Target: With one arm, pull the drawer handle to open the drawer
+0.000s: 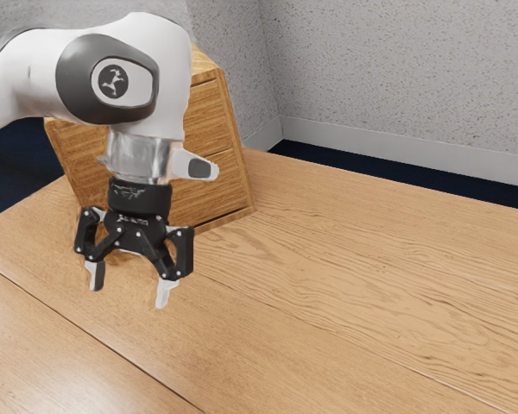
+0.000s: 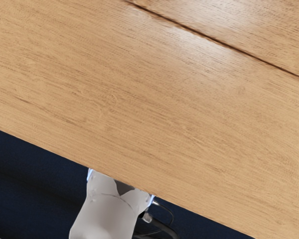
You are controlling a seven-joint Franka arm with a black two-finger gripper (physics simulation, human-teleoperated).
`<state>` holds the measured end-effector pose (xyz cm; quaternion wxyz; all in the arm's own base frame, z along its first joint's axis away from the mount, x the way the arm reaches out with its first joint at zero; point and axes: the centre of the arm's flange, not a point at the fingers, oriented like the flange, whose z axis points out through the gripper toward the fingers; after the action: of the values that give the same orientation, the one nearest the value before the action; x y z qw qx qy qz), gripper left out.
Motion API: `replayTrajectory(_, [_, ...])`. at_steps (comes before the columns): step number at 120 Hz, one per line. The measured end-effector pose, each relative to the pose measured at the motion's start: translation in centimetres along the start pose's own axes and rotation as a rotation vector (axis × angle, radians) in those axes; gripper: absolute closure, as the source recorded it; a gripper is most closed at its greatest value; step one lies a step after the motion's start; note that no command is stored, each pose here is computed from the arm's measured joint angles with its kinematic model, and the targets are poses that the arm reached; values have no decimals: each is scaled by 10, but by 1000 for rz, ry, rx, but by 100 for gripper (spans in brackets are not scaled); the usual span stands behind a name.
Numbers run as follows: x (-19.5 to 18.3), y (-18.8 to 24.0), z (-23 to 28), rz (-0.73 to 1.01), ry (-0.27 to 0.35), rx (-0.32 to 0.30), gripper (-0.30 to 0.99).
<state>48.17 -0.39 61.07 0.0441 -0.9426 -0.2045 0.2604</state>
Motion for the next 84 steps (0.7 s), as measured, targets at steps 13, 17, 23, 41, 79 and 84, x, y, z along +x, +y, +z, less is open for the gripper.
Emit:
replayTrajectory(13, [13,7,-19,-165,189,-126,0])
replayTrajectory(17, [13,7,-26,-209,227,-169,0])
replayTrajectory(23, [9,4,-39,-276,269,-225,0])
replayTrajectory(41, [13,-22,-62,-490,317,-348,0])
replayTrajectory(79, [11,-9,-80,-658,446,-353,0])
replayTrajectory(84, [9,1,-82,-639,480,-345,0])
